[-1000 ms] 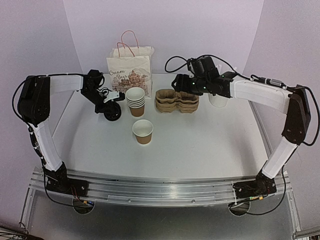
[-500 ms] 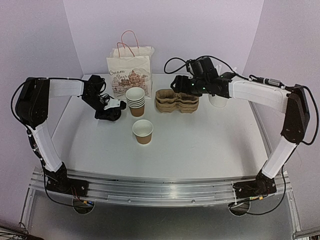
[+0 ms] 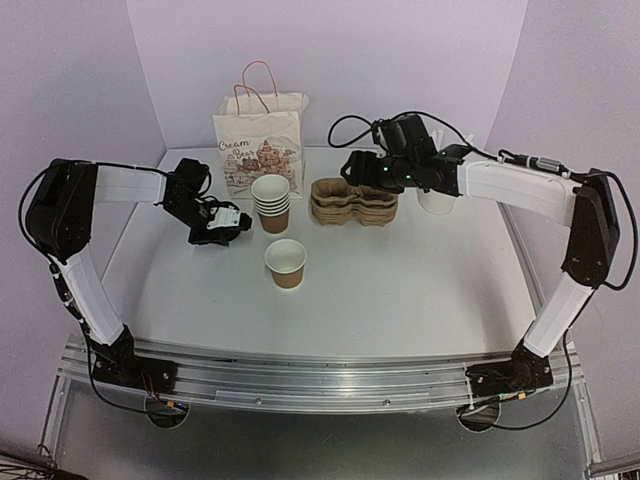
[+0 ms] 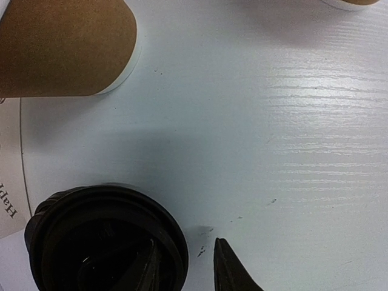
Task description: Pack the takeout coffee
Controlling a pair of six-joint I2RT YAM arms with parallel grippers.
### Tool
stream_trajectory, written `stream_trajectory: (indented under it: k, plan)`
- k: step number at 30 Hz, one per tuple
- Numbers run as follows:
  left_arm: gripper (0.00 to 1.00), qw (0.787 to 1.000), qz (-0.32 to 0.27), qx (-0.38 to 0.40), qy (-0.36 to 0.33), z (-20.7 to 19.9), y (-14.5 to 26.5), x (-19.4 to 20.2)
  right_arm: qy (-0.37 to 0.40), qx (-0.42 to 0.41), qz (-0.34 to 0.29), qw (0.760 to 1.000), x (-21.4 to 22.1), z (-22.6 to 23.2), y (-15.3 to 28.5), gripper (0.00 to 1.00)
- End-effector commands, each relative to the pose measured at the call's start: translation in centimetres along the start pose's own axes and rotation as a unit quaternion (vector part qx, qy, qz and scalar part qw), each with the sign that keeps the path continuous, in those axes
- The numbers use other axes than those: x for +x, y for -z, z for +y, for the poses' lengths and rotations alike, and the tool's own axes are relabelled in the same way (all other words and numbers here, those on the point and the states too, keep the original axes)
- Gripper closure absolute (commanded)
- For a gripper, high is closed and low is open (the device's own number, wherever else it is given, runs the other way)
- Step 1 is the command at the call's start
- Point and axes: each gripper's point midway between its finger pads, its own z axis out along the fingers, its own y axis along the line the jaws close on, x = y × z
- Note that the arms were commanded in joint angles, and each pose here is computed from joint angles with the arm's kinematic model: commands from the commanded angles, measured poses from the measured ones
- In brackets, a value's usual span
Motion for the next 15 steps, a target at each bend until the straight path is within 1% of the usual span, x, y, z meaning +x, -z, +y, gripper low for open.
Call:
stream_trajectory:
  k: [1, 9, 15]
  plan:
    - [0.72, 0.999, -0.005, -0.037, -0.033, 0.91, 1.12, -0.68, -0.004, -0.007, 0.009, 1.000, 0.64, 0.19, -0.32, 0.24]
    - [0.75, 0.997, 0.000, -0.054, -0.047, 1.30, 1.36, -0.58, -0.001, -0.010, 0.011, 1.000, 0.74, 0.26, -0.16, 0.24]
    - [0.86, 0.997, 0.001, -0.054, -0.054, 1.14, 1.14, -0.44, -0.001, -0.014, 0.012, 1.000, 0.75, 0.40, -0.11, 0.24]
